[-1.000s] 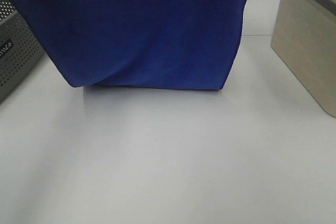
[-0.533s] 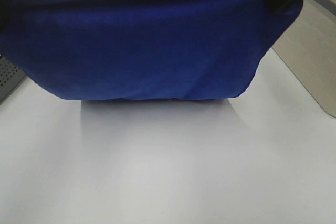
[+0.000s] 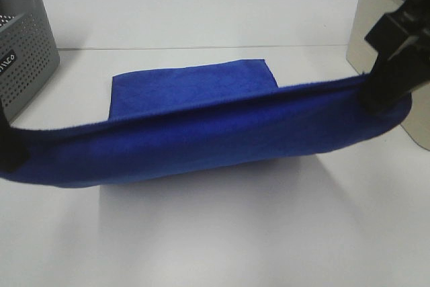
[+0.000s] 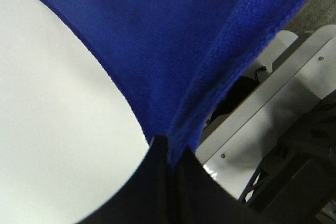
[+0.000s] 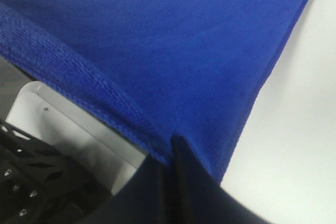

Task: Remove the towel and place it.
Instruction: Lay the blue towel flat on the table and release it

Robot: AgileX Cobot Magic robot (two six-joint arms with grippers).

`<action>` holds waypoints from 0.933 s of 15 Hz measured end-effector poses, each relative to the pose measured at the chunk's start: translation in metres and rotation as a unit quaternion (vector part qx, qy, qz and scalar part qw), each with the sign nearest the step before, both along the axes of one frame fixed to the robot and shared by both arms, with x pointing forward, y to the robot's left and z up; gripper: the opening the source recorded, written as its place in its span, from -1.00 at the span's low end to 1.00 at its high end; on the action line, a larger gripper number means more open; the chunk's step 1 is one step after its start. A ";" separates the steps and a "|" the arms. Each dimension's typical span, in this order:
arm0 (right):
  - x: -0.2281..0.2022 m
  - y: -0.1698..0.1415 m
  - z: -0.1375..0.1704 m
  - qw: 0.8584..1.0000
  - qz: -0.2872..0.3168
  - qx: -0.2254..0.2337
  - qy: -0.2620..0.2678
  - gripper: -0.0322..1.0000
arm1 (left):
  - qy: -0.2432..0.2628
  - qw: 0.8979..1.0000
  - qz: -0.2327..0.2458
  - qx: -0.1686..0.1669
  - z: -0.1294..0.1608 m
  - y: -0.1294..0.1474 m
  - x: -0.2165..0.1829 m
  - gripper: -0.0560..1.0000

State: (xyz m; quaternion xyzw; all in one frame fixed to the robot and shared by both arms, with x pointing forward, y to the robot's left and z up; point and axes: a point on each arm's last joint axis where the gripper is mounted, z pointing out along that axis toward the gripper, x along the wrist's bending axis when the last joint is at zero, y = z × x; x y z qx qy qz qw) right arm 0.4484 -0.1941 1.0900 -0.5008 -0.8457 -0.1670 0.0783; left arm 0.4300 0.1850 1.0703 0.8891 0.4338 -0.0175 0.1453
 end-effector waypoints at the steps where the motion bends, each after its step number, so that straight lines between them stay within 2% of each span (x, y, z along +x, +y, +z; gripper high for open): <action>1: -0.005 0.001 -0.010 1.000 -0.002 0.010 0.026 -0.91 | 0.016 1.000 0.001 0.008 -0.009 0.002 -0.004 -0.89; 3: -0.015 0.002 -0.030 0.997 -0.007 0.016 0.073 -0.91 | 0.043 0.999 0.008 0.011 -0.022 0.004 -0.011 -0.89; 6: -0.027 -0.002 -0.054 0.993 -0.009 0.002 0.119 -0.91 | 0.078 0.997 0.010 -0.005 -0.034 0.000 -0.022 -0.89; 10: -0.035 -0.005 -0.067 0.989 -0.011 -0.005 0.145 -0.91 | 0.122 0.992 -0.021 0.004 -0.053 -0.009 -0.043 -0.89; 12: -0.039 -0.006 -0.072 0.988 -0.011 -0.006 0.157 -0.91 | 0.131 0.991 -0.013 0.005 -0.058 -0.008 -0.047 -0.89; 14: -0.051 -0.008 -0.087 0.981 -0.015 -0.007 0.192 -0.91 | 0.162 0.987 0.000 -0.001 -0.071 -0.007 -0.056 -0.89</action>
